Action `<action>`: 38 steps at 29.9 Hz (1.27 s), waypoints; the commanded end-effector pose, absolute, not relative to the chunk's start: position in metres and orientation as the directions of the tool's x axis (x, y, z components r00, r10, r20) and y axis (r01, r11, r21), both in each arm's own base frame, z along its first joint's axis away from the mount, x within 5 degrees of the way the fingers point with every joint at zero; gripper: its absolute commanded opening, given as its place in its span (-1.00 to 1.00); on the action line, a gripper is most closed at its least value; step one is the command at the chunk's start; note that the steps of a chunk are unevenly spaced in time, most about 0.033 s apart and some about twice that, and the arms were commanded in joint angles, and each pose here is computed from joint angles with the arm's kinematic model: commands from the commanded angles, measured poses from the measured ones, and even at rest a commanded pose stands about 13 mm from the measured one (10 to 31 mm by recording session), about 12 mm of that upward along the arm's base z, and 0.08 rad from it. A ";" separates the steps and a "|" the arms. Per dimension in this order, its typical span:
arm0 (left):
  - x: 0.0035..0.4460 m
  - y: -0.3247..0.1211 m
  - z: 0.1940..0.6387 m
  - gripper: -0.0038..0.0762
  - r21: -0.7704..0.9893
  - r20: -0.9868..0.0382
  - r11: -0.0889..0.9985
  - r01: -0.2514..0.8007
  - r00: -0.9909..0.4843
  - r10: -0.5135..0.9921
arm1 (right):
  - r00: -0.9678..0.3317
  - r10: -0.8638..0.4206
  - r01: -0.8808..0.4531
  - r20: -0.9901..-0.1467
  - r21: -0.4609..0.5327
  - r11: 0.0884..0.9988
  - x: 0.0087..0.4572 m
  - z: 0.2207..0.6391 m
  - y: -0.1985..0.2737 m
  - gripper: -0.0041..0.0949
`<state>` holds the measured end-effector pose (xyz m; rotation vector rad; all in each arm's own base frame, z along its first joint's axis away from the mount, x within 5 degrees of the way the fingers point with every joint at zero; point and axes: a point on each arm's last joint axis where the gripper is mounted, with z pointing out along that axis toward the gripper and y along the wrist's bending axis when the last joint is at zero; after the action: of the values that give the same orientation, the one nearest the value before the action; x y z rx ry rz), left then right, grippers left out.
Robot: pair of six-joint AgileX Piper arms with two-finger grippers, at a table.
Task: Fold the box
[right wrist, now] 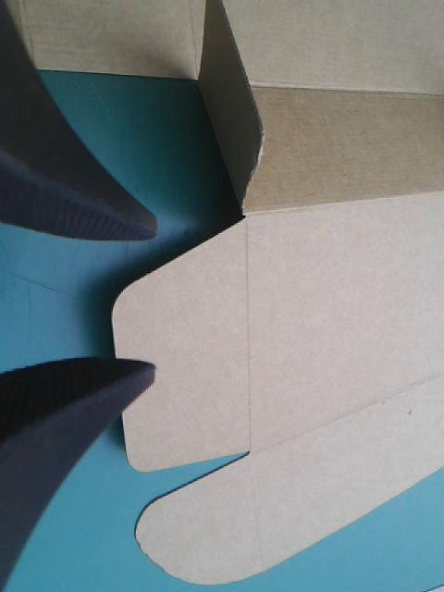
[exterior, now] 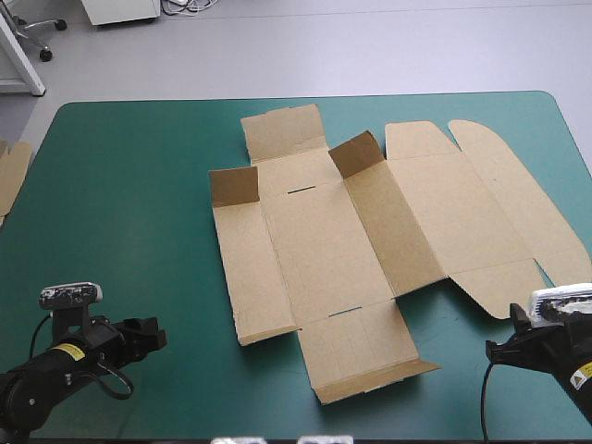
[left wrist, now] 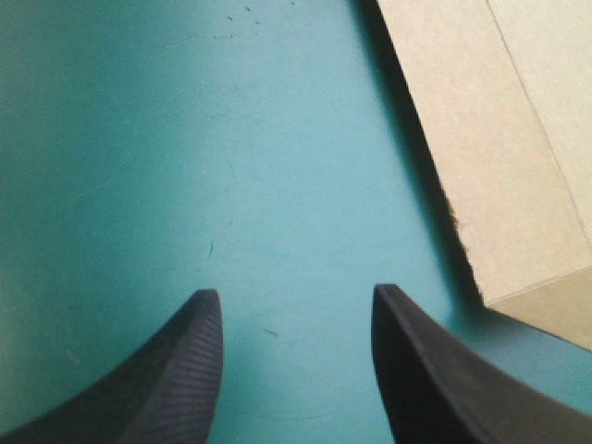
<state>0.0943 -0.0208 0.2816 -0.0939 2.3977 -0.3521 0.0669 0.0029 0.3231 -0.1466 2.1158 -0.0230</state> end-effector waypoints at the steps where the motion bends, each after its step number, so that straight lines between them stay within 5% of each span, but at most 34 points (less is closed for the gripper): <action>1: 0.107 -0.024 0.296 0.00 -0.337 -0.691 0.941 0.040 -0.689 -0.218 | -0.412 -0.095 -0.065 -0.906 -0.074 0.995 0.070 0.345 0.002 -0.16; 8: 0.119 -0.036 0.293 0.01 -0.512 -0.613 0.858 0.042 -0.718 -0.330 | -0.388 -0.092 -0.057 -0.917 -0.076 0.995 0.073 0.361 0.001 -0.16; 28: 0.176 -0.046 0.237 0.11 -0.663 -0.423 0.745 -0.072 -0.786 -0.451 | -0.379 -0.076 -0.065 -0.922 -0.055 0.996 0.074 0.365 0.003 -0.02; 38: 0.175 -0.050 0.196 0.11 -0.789 -0.327 0.601 -0.129 -0.739 -0.589 | -0.378 -0.076 -0.065 -0.923 -0.055 0.996 0.074 0.365 0.003 -0.02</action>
<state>0.1729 -0.0489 0.1912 -0.5229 2.3752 -0.9707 0.0709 0.0024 0.3504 -0.1014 2.0497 -0.0119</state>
